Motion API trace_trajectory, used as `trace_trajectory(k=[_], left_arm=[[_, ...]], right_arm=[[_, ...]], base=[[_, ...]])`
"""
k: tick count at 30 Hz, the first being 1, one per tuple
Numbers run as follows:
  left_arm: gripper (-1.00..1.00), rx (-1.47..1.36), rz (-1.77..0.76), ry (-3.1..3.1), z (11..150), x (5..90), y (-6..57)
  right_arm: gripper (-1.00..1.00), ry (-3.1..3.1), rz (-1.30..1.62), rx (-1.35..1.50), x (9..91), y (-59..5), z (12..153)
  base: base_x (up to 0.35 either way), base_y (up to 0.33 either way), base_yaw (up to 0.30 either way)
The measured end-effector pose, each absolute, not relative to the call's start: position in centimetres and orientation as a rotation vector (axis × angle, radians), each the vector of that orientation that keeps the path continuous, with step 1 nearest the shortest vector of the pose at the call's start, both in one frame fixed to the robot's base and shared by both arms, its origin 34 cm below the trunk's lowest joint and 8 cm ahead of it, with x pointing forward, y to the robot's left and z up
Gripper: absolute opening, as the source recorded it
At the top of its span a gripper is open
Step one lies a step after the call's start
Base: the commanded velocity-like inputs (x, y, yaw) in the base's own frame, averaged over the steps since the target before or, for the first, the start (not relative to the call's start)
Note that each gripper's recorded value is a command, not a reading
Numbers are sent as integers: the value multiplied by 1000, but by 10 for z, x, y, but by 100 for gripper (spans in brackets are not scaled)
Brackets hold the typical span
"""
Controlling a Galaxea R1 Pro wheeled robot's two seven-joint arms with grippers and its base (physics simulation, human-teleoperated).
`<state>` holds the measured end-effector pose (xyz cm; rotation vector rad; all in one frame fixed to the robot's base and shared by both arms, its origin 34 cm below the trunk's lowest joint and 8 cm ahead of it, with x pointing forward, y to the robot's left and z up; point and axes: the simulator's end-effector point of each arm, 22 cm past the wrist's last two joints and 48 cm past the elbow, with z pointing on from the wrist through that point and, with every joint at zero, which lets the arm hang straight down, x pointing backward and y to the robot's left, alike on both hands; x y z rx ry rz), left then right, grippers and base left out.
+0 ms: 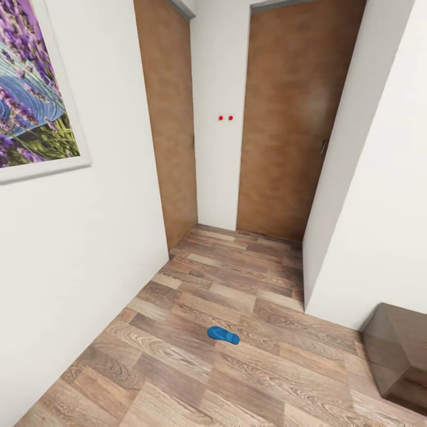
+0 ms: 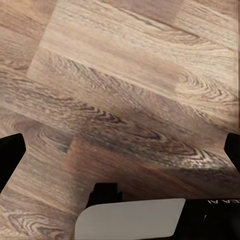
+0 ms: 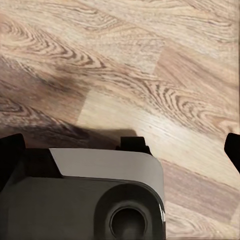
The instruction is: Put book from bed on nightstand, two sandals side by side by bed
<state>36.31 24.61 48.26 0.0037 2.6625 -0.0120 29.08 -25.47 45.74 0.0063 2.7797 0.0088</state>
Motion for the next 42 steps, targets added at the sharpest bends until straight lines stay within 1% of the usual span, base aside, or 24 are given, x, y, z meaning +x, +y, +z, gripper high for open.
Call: trace_trajectory(k=[42], left_arm=[[100, 1, -11, 2694, 476, 352, 247]], right_arm=[[100, 2810, 8, 8, 280, -253, 453]], base=[[0, 0, -243]])
